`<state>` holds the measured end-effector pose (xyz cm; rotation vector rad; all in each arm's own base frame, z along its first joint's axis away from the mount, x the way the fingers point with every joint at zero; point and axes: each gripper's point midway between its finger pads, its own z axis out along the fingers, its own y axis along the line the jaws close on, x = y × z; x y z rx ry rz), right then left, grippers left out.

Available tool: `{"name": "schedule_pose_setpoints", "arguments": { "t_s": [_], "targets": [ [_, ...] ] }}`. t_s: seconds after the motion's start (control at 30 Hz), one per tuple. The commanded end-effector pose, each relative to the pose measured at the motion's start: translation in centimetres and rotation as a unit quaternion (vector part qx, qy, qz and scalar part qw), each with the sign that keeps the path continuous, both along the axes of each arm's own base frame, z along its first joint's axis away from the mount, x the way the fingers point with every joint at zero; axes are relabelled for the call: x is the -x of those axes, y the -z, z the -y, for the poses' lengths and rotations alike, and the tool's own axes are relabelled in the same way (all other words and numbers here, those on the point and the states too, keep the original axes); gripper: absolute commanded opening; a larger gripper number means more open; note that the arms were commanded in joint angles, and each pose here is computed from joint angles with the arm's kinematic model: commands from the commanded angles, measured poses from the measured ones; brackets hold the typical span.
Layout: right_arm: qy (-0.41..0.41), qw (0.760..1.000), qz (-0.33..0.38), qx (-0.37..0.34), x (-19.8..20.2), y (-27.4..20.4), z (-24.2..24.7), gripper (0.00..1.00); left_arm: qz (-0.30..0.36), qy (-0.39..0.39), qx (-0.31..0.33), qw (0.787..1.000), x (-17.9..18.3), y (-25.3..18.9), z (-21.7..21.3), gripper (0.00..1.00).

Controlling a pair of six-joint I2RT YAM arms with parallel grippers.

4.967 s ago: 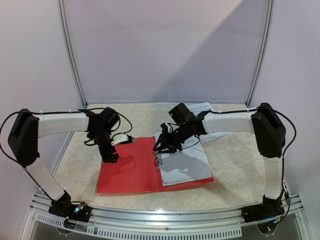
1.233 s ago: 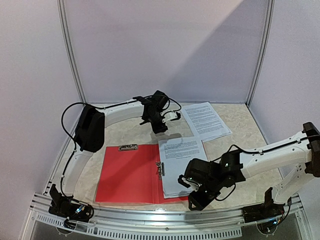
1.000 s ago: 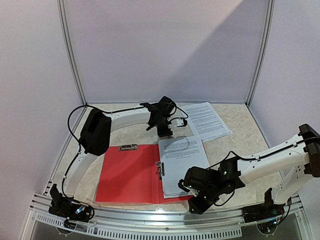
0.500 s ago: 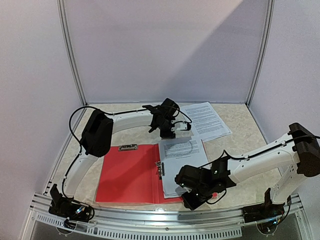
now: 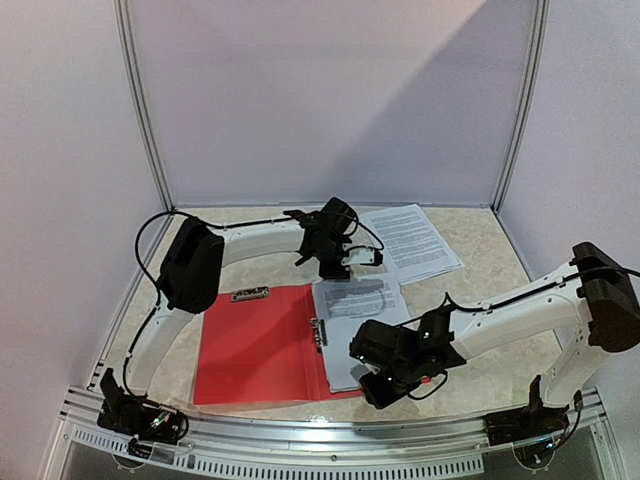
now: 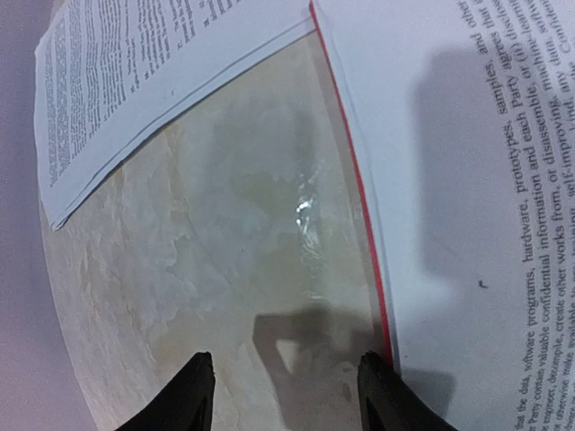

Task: Put the files into the folder
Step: Adjust the file in the folder with some files.

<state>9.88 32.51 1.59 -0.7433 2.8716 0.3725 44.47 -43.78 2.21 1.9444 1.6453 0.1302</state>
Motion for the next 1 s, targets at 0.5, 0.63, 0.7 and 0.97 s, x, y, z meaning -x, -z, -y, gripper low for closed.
{"name": "schedule_pose_setpoints", "arguments": {
  "t_s": [0.5,0.63,0.7,0.97],
  "targets": [
    [0.008,0.999,0.021,0.026,-1.7,0.4,0.8,0.17,0.003,0.0,-0.022,1.0,1.1,-1.1,-0.8,0.56],
    [0.007,0.999,0.019,0.027,-1.6,0.5,0.8,0.17,0.011,-0.01,-0.021,1.0,0.5,-1.4,-1.1,0.57],
    [0.006,0.999,0.018,0.029,-1.6,0.5,0.9,0.17,0.026,-0.019,-0.02,0.999,-0.3,-1.8,-1.2,0.58],
    [-0.005,1.0,0.012,0.011,-1.3,-0.2,0.1,0.17,0.096,-0.072,-0.003,0.993,-4.8,-6.0,-2.7,0.62]
  ]
}}
